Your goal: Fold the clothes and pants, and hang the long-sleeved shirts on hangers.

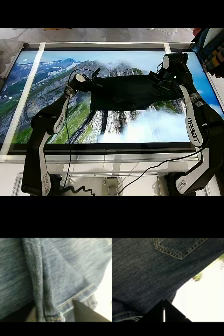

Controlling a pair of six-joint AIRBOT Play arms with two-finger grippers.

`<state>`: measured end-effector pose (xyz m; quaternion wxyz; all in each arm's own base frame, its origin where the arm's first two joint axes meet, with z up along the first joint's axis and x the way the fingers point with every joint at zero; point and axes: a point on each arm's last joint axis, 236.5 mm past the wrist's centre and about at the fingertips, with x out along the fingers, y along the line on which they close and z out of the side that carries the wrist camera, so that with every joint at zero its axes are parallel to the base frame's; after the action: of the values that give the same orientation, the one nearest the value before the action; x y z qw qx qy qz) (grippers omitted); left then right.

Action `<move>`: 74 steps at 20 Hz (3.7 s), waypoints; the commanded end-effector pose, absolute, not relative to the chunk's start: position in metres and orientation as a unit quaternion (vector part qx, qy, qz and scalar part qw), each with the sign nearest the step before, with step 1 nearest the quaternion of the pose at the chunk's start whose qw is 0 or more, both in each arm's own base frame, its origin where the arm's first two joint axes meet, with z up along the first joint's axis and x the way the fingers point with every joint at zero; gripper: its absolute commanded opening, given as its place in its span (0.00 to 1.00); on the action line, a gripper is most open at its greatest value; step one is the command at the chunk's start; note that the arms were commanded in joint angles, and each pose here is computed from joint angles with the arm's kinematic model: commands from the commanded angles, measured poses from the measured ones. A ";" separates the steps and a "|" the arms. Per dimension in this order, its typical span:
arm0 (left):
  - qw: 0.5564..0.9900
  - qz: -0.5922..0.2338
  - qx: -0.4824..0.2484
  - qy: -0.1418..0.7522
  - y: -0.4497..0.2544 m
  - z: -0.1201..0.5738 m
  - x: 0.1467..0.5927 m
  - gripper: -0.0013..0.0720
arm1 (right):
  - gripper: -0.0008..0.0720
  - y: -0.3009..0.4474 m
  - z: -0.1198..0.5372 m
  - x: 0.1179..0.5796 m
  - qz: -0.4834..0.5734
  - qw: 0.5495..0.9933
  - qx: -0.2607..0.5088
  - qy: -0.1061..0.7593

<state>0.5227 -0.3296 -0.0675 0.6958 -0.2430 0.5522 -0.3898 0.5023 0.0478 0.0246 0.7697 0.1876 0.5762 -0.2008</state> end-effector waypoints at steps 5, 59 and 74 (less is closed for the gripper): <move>0.688 -0.405 -0.256 0.546 -0.347 -0.060 0.517 0.04 | 0.04 0.050 0.024 0.501 -0.199 0.768 0.189 0.578; 0.762 -0.125 -0.318 0.550 0.130 -0.022 0.514 0.51 | 0.04 0.016 0.017 0.521 -0.219 0.780 0.201 0.550; 0.734 -0.258 -0.609 0.155 0.147 0.178 0.606 0.51 | 0.04 0.005 0.021 0.533 -0.211 0.794 0.209 0.531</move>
<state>0.6026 0.1390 0.1371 0.7642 -0.5610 0.2230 -0.2268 0.5322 0.0037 0.0208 0.7933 0.2054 0.5315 -0.2143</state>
